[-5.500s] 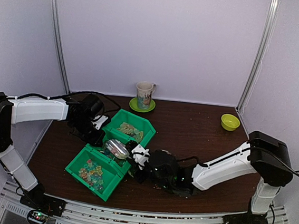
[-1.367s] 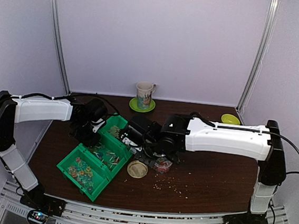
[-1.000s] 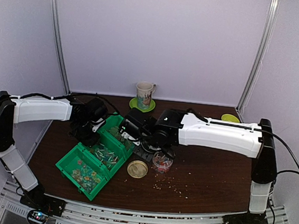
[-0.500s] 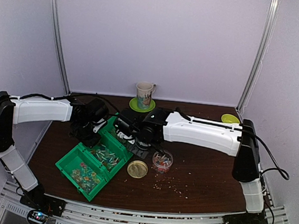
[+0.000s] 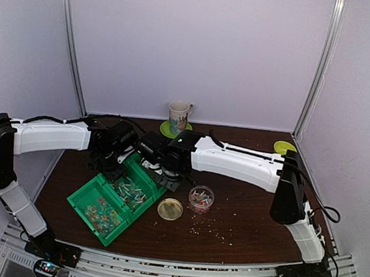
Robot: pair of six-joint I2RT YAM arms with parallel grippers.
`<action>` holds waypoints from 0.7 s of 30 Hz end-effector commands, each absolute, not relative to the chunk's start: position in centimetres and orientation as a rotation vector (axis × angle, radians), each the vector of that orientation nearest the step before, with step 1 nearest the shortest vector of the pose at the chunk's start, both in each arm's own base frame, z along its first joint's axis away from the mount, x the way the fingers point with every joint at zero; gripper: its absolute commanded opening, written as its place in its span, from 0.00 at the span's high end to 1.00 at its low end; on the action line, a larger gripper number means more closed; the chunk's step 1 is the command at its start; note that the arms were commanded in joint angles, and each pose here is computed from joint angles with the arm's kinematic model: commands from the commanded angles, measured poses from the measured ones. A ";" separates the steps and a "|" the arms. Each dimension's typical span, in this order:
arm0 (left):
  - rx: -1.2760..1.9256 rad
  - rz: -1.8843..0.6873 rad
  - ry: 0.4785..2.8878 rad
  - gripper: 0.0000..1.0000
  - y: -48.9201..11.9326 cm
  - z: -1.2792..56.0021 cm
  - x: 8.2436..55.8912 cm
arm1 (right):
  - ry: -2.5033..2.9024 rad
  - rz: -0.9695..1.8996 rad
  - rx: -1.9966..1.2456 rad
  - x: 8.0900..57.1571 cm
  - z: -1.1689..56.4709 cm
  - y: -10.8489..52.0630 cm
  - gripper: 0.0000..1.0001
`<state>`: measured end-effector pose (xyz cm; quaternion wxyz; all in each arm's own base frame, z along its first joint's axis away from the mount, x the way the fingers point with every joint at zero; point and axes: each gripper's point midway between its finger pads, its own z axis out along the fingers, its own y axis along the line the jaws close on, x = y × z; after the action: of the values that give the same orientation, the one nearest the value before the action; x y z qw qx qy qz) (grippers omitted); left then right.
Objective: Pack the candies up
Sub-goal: Scoop the fake candies from the plate.
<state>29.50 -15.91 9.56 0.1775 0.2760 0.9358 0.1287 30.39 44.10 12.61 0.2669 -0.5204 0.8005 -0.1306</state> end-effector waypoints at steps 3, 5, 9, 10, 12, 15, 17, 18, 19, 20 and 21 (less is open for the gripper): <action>0.734 0.115 2.497 1.00 -19.7 13.3 31.2 | 2.113 -0.106 -1.461 29.3 12.0 46.8 1.00; 0.737 0.079 2.495 1.00 -20.1 13.2 31.0 | 2.107 -0.059 -1.474 28.7 11.0 47.0 1.00; 0.746 0.029 2.490 1.00 -20.7 13.2 30.8 | 2.114 0.014 -1.492 27.8 9.8 47.2 1.00; 0.746 0.023 2.494 1.00 -20.7 13.1 30.7 | 2.118 0.032 -1.493 27.5 9.7 47.3 1.00; 0.750 0.013 2.496 1.00 -20.8 13.0 30.6 | 2.112 0.064 -1.481 27.4 9.8 47.5 1.00; 0.752 -0.002 2.499 1.00 -21.0 12.8 30.6 | 2.140 0.105 -1.397 27.8 10.3 47.6 1.00; 0.754 -0.010 2.498 1.00 -21.1 12.8 30.5 | 2.184 0.131 -1.284 28.8 10.7 47.5 1.00; 0.754 -0.012 2.500 1.00 -21.1 12.8 30.5 | 2.204 0.140 -1.232 29.2 10.9 47.3 1.00; 0.754 -0.011 2.499 1.00 -21.1 12.8 30.5 | 2.219 0.140 -1.190 29.6 10.9 47.2 1.00; 0.754 -0.011 2.502 1.00 -21.1 12.7 30.5 | 2.232 0.132 -1.156 29.9 10.8 47.0 1.00; 0.755 -0.013 2.503 1.00 -21.2 12.7 30.5 | 2.242 0.119 -1.128 30.1 10.7 46.8 1.00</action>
<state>28.76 -15.54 9.02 0.1669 0.2699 0.9417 0.1116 29.61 45.46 11.65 0.3013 -0.4804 0.8237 -0.0041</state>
